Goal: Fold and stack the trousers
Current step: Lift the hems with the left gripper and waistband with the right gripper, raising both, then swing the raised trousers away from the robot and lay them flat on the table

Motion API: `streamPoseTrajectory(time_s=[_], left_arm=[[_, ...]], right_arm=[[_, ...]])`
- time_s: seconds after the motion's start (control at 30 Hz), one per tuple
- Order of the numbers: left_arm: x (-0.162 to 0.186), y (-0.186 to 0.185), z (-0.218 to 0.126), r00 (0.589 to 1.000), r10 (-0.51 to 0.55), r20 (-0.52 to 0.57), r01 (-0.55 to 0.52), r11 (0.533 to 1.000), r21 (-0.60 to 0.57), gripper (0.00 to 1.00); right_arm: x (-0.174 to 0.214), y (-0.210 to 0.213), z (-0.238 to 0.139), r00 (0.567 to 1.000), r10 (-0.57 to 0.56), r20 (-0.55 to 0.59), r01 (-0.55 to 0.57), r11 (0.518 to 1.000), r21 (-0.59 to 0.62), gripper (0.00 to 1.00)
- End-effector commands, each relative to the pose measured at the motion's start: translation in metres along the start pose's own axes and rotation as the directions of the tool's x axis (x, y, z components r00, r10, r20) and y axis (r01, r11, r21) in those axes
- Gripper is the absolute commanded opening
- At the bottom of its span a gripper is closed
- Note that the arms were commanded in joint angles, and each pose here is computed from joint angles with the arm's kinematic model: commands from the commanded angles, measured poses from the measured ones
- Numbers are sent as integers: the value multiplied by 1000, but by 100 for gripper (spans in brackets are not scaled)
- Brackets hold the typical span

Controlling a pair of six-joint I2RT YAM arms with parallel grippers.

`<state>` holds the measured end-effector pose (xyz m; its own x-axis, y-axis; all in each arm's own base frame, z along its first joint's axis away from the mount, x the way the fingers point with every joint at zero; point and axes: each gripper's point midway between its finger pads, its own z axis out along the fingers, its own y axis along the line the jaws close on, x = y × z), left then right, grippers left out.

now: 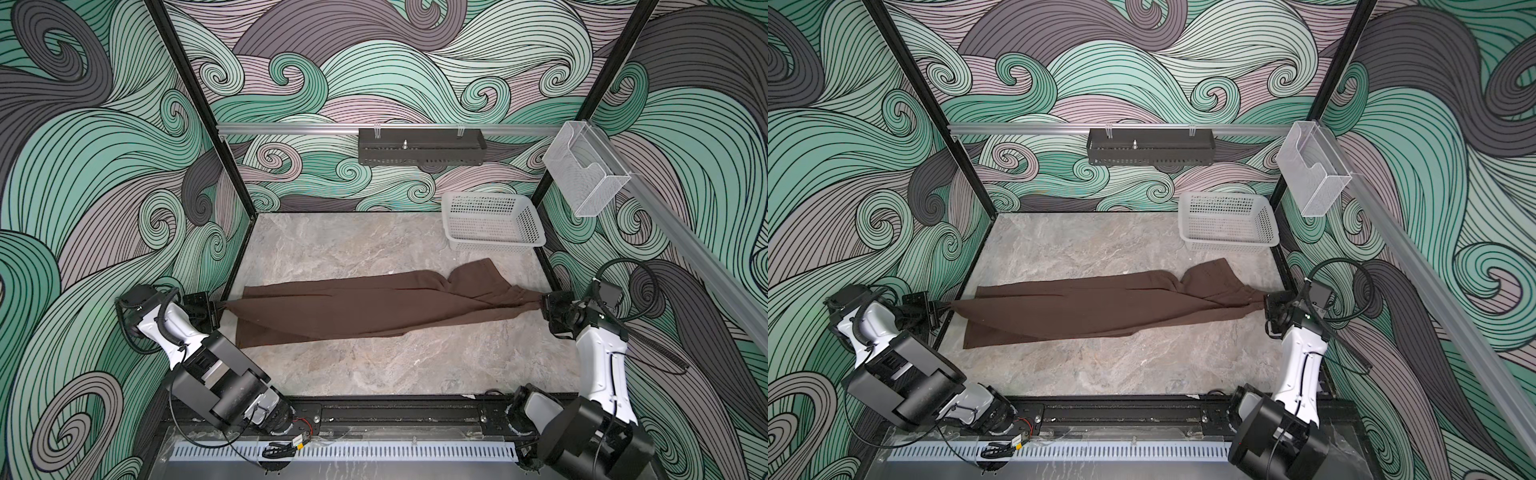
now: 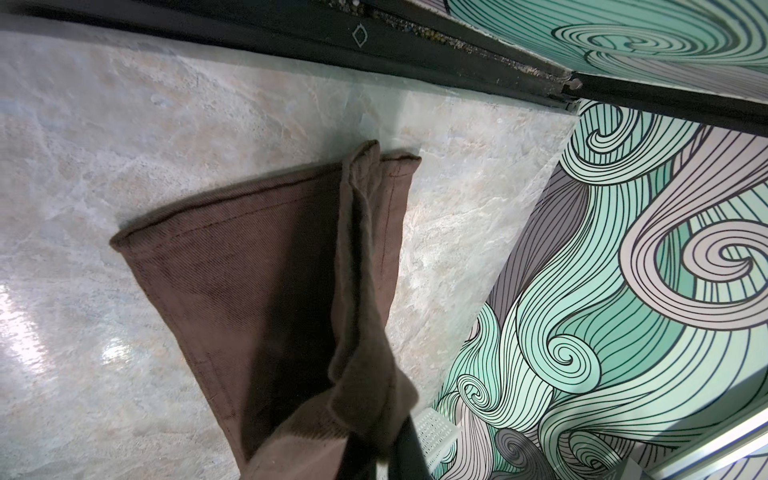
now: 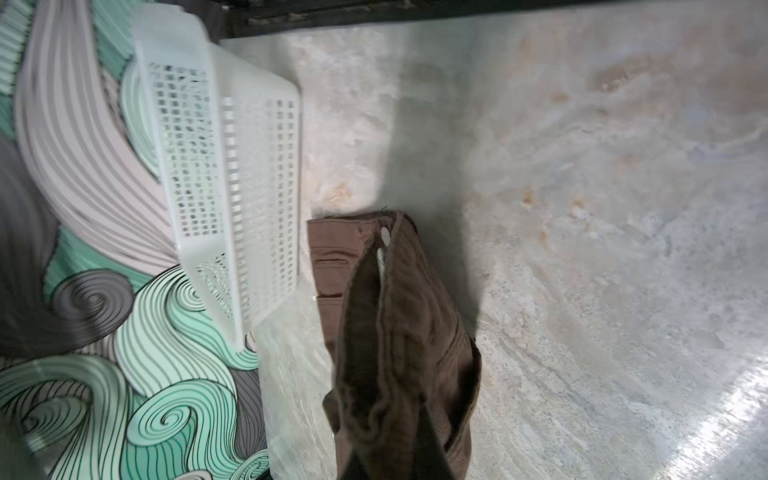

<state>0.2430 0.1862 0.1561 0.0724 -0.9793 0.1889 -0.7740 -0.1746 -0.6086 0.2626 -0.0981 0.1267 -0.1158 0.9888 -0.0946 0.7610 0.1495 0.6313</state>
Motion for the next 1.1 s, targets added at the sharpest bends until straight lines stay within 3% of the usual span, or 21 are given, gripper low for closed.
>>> streamPoseTrajectory(time_s=[0.0, 0.2, 0.37, 0.43, 0.53, 0.63, 0.73, 0.83, 0.9, 0.97, 1.07], left_arm=[[-7, -12, -3, 999, 15, 35, -15, 1000, -2, 0], [7, -70, 25, 994, 108, 28, -107, 994, -21, 0], [23, -165, 41, 986, 168, -1, -168, 985, 40, 0], [25, -211, 26, 983, 183, 13, -184, 978, 101, 0], [25, -274, -28, 972, 220, 81, -232, 950, 207, 0], [16, -299, -81, 968, 205, 146, -241, 921, 304, 0], [8, -276, -100, 973, 188, 132, -219, 930, 295, 0], [6, -220, -92, 982, 165, 92, -179, 968, 178, 0], [11, -191, -82, 980, 177, 92, -191, 966, 173, 0], [10, -149, -65, 988, 124, 90, -140, 969, 203, 0], [4, -74, -55, 991, 67, 119, -82, 989, 124, 0]], right_arm=[[-2, -11, 21, 997, 80, -7, -79, 995, 58, 0], [12, 44, 54, 996, 52, -72, -49, 998, 49, 0], [3, 155, 47, 995, 61, -85, -69, 993, -95, 0], [-8, 209, 23, 995, 65, -74, -78, 979, -188, 0], [-34, 280, -37, 999, 52, -6, -51, 938, -342, 0], [-58, 289, -85, 996, 75, 57, -47, 916, -399, 0], [-67, 249, -96, 990, 100, 95, -59, 928, -367, 0], [-56, 183, -74, 990, 111, 88, -85, 962, -261, 0], [-45, 136, -58, 989, 127, 72, -112, 975, -191, 0], [-36, 90, -46, 988, 139, 72, -129, 983, -129, 0], [-28, 36, -33, 987, 134, 88, -131, 990, -47, 0]])
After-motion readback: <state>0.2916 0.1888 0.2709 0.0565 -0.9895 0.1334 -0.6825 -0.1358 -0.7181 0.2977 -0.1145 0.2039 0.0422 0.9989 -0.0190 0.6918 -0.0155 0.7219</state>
